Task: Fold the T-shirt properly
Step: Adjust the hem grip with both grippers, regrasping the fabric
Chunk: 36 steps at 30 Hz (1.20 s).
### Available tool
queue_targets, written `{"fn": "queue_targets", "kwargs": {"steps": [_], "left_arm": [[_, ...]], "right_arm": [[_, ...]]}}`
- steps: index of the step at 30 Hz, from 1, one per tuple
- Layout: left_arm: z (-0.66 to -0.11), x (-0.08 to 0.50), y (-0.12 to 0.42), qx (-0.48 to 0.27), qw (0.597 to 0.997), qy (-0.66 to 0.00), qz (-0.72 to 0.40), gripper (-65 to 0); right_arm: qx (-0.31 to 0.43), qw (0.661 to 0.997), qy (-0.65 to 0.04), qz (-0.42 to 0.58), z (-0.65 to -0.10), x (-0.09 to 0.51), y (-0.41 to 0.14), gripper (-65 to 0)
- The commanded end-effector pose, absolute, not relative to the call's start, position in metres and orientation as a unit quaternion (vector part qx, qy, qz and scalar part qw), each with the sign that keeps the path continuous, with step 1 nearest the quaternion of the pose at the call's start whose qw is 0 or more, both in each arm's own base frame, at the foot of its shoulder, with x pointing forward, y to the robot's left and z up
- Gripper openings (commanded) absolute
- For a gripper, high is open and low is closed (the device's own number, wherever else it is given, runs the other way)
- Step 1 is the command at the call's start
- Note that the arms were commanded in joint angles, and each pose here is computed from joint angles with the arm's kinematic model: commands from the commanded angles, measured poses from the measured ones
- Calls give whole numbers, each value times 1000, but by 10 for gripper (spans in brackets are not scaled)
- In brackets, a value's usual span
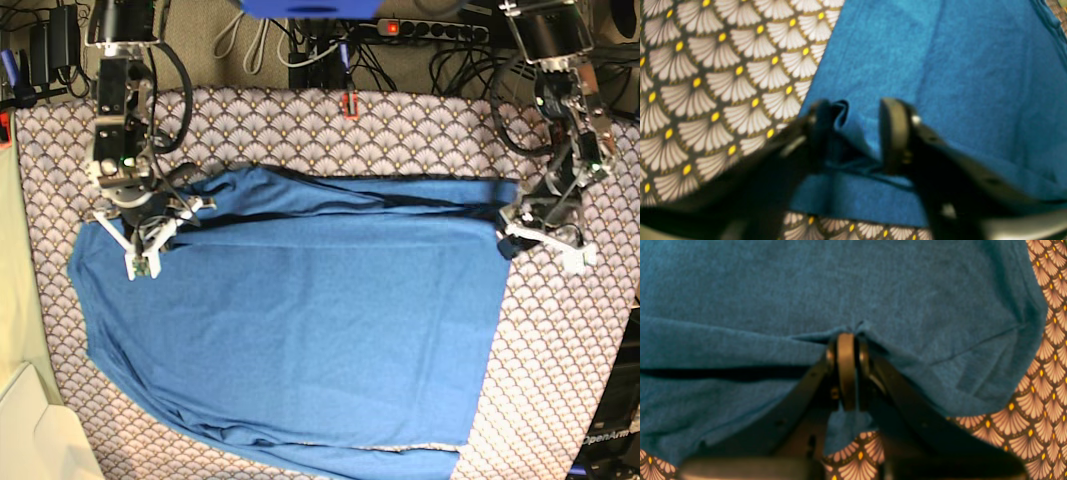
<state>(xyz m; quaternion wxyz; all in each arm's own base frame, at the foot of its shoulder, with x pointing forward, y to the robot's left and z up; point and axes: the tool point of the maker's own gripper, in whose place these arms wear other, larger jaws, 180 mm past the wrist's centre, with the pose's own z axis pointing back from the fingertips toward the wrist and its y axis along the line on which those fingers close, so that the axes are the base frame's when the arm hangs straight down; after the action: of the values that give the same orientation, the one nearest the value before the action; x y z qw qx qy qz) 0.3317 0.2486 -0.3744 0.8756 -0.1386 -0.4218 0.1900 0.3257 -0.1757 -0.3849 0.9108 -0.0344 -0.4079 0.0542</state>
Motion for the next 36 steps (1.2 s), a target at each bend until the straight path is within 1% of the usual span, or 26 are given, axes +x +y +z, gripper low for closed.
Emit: {"fn": "queue_targets", "kwargs": {"steps": [1,4,6,16,18,19,21,23,26,28,30,36], "left_arm": [[-358,342,253,-140,864,-447,186,-324],[-357,342,254,-138,864,-448,186,-273],[-355,344,254,-138,862,-450,187,-257],[-357,342,256,-135,866,-445,186,-254],[-362,333,263,-129,867,-440,196,-254],[-365,329,268,-127,867,-437,203,-254],[-372,318,273,-121,870,-430,211,-252],[-379,309,275,-116,875,-420,211,-252],[-388,295,279,-110,880,-408,218,-251],[-388,293,282,-108,880,-407,220,-251],[-388,293,282,-107,880,-407,221,-251],[-390,293,277,-114,879,-406,222,-251]], "right_arm": [[-40,899,-432,54,-371,335,-178,-636],[-40,899,-432,54,-371,335,-178,-637],[-40,899,-432,54,-371,335,-178,-637],[-39,901,-429,53,-371,334,-178,-635],[-39,901,-428,53,-372,333,-178,-632],[-40,901,-428,52,-371,333,-178,-620],[-40,903,-424,52,-373,332,-179,-570],[-40,908,-415,51,-375,330,-179,-504],[-39,907,-415,51,-375,330,-179,-388],[-39,907,-416,51,-375,330,-179,-341],[-39,907,-416,51,-375,330,-179,-323],[-34,908,-415,48,-376,329,-174,-321]]}}
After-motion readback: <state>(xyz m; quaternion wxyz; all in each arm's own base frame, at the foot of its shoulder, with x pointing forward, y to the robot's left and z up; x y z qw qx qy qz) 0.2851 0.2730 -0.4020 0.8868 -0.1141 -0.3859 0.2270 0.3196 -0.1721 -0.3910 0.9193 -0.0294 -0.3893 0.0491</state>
